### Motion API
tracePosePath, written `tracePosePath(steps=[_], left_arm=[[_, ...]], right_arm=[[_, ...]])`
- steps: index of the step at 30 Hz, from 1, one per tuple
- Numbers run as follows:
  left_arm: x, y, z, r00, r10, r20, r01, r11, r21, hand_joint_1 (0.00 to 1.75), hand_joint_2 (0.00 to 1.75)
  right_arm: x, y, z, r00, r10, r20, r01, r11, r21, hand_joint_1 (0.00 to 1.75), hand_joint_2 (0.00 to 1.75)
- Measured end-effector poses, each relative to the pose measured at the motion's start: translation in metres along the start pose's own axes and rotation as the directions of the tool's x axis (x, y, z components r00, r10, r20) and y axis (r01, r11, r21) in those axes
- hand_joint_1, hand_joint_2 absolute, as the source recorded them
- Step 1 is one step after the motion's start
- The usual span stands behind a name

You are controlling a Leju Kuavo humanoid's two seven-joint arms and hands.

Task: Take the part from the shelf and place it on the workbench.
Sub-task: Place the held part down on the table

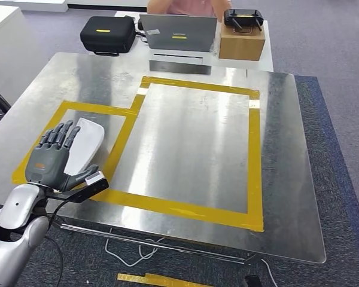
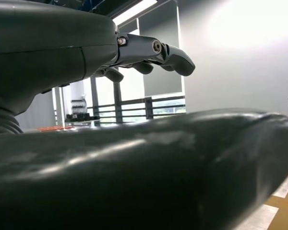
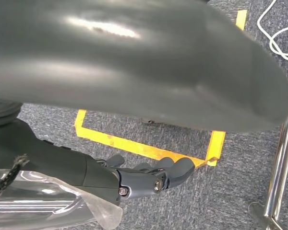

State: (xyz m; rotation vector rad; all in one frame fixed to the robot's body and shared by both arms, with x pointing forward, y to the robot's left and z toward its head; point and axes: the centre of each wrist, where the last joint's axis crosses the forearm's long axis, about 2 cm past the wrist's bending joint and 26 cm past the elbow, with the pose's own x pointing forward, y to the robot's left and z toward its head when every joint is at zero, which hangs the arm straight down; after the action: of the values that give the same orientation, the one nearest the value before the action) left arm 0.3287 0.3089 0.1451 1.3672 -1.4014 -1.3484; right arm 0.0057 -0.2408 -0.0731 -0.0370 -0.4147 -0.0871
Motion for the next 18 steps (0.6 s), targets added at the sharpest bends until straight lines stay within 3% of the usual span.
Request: tracePosePath(steps=[18], left_arm=[[-0.0049,-0.0012,0.0012,1.000,0.008,-0.017,-0.007,1.000,0.004,0.00,0.00]], right_arm=[[0.0021,-0.0005,-0.0009,1.000,0.004,0.009,-0.004,1.000,-0.007,0.00,0.00]])
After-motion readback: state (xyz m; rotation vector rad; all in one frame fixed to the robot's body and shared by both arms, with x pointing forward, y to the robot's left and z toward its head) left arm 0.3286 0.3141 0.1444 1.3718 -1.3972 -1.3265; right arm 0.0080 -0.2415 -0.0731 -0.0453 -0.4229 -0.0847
